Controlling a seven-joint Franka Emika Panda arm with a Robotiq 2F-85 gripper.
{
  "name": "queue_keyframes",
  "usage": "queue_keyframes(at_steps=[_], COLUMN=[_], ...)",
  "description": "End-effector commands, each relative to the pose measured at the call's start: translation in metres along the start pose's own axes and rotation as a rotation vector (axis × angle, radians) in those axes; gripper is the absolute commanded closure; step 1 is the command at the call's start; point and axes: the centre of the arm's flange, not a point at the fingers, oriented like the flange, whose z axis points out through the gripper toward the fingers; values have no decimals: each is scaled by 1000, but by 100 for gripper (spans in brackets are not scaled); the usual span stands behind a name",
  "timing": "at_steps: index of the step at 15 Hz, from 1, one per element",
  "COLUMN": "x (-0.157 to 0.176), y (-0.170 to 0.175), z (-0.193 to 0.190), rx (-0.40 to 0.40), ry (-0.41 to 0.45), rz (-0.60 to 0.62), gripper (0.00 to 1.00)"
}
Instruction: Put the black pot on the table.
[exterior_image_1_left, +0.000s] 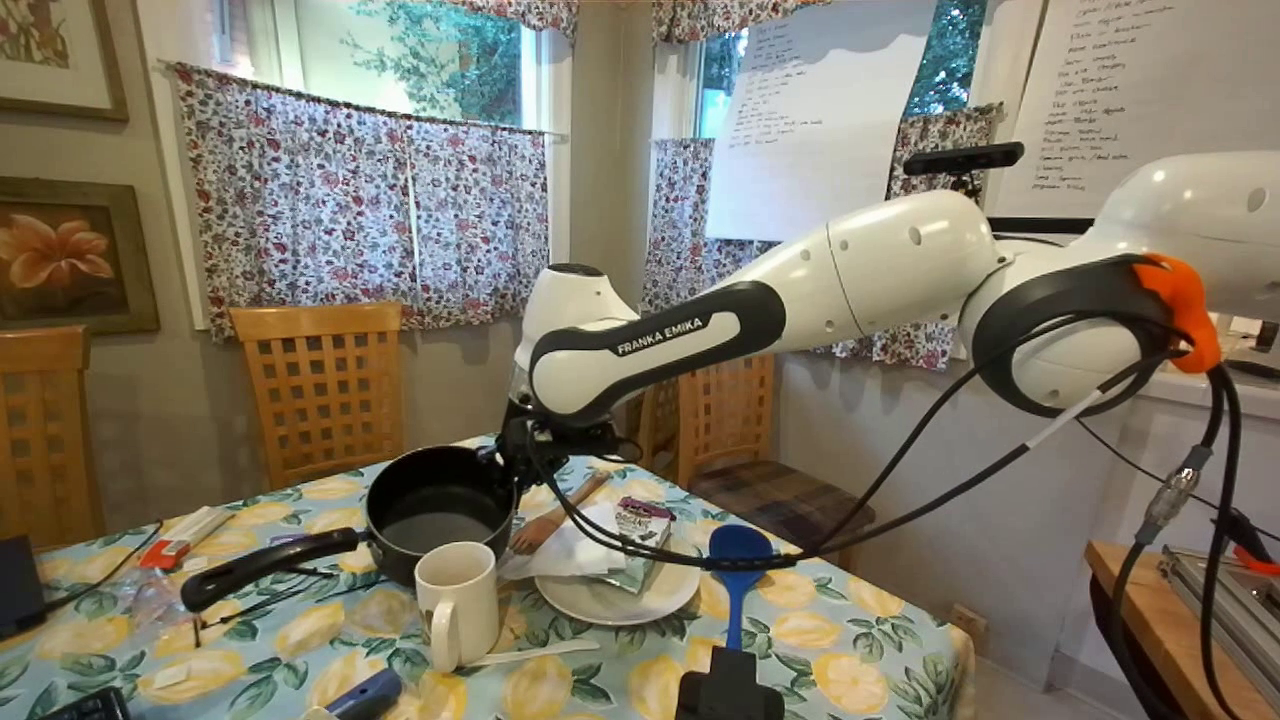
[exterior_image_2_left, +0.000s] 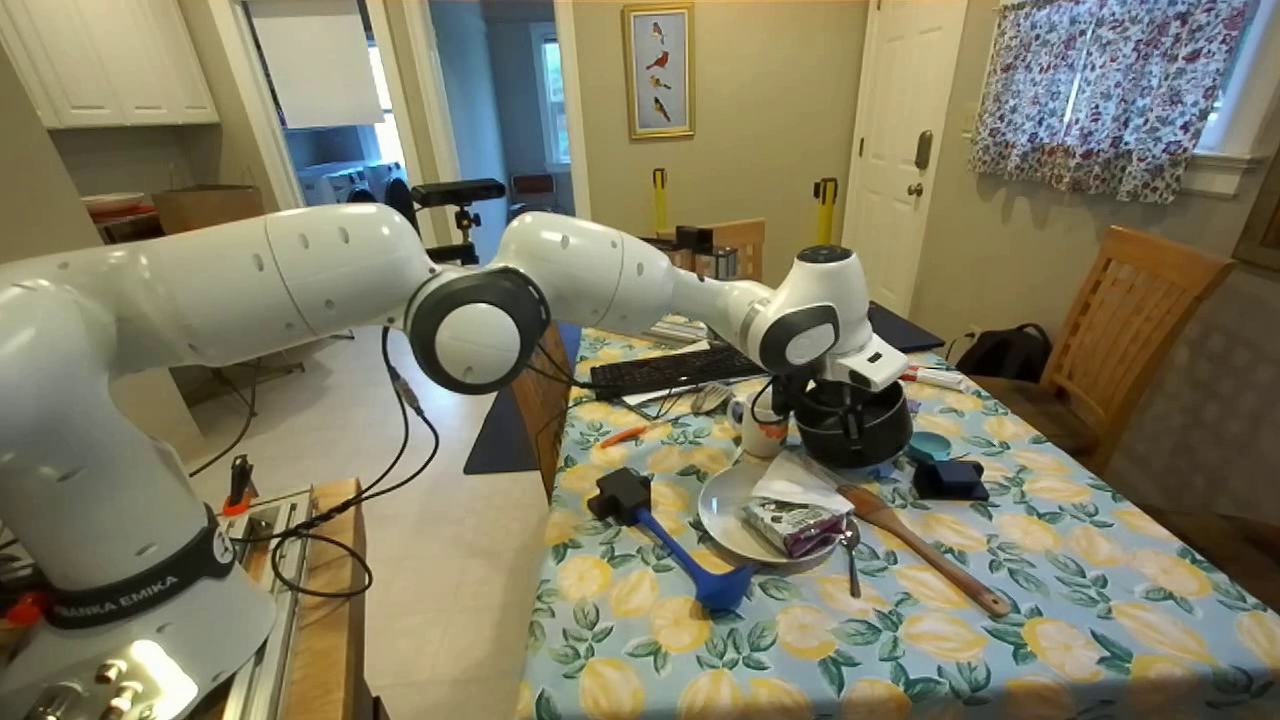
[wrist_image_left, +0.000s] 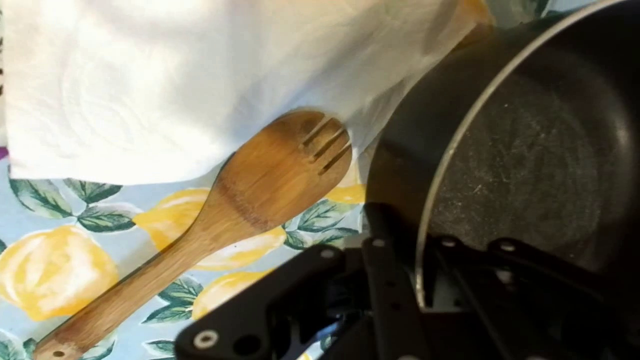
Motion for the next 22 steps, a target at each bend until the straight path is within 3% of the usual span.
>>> queue_keyframes(at_steps=[1, 3, 4, 6, 11, 14, 19, 22], x=[16, 15, 14, 14, 6, 2, 30, 54], y=[-19, -20, -20, -22, -26, -18, -2, 23], z=[7, 8, 8, 7, -7, -42, -94, -107], rx=[33, 38, 40, 49, 37, 5, -27, -178], ry=[-20, -35, -45, -50, -48, 61, 259, 296], rz=[28, 32, 36, 43, 32, 47, 166, 219], gripper=[98, 98, 68, 60, 24, 4, 0, 0])
